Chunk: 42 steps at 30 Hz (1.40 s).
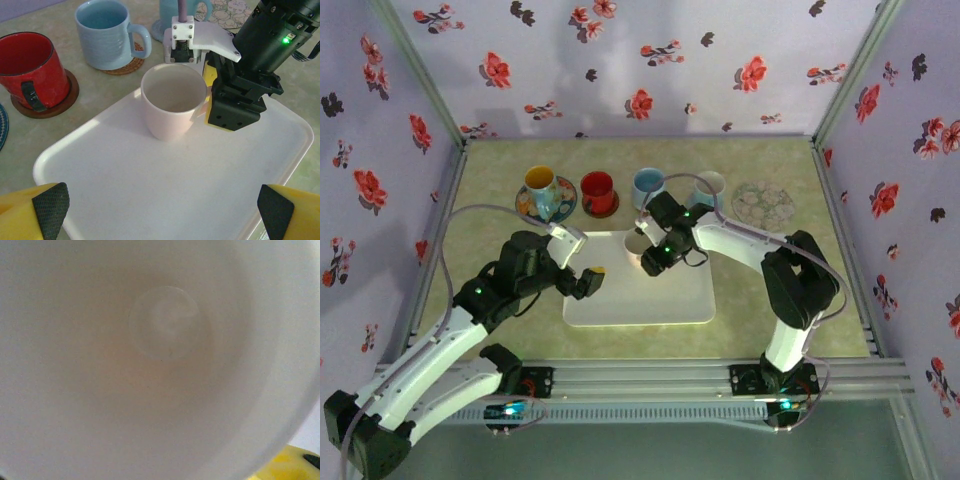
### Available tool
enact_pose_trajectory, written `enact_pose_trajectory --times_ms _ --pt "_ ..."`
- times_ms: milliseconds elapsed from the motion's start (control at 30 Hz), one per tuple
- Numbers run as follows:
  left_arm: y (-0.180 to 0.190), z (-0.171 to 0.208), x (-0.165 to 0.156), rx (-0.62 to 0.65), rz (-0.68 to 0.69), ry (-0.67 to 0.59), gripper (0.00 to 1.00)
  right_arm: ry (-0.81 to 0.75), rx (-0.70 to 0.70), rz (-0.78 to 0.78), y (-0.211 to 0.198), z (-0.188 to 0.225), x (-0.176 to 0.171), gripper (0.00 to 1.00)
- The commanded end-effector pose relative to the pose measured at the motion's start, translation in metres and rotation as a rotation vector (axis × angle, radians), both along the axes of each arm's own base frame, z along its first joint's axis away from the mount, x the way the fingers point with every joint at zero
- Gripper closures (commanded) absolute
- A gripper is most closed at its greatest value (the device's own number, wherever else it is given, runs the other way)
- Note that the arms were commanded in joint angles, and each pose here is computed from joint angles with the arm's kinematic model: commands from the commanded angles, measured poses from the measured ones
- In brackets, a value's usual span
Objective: Place the cup by the coaster
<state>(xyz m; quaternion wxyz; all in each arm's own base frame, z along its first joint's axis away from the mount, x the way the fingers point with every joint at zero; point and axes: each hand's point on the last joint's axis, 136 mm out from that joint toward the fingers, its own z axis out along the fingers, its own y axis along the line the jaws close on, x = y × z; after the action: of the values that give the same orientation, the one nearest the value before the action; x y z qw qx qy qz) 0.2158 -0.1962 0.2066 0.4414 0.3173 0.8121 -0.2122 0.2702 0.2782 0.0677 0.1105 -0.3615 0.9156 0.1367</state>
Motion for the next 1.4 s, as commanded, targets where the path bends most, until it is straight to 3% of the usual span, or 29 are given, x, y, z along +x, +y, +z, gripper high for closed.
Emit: enact_pose_trajectory --times_ms 0,1367 --pt "-0.001 0.001 0.002 -0.017 0.001 -0.003 0.0 -0.034 -0.019 0.013 0.004 0.002 0.007 0.48" --pt "-0.002 0.002 0.005 -0.036 0.023 0.009 0.0 -0.09 -0.014 0.024 0.011 0.013 0.011 0.9"
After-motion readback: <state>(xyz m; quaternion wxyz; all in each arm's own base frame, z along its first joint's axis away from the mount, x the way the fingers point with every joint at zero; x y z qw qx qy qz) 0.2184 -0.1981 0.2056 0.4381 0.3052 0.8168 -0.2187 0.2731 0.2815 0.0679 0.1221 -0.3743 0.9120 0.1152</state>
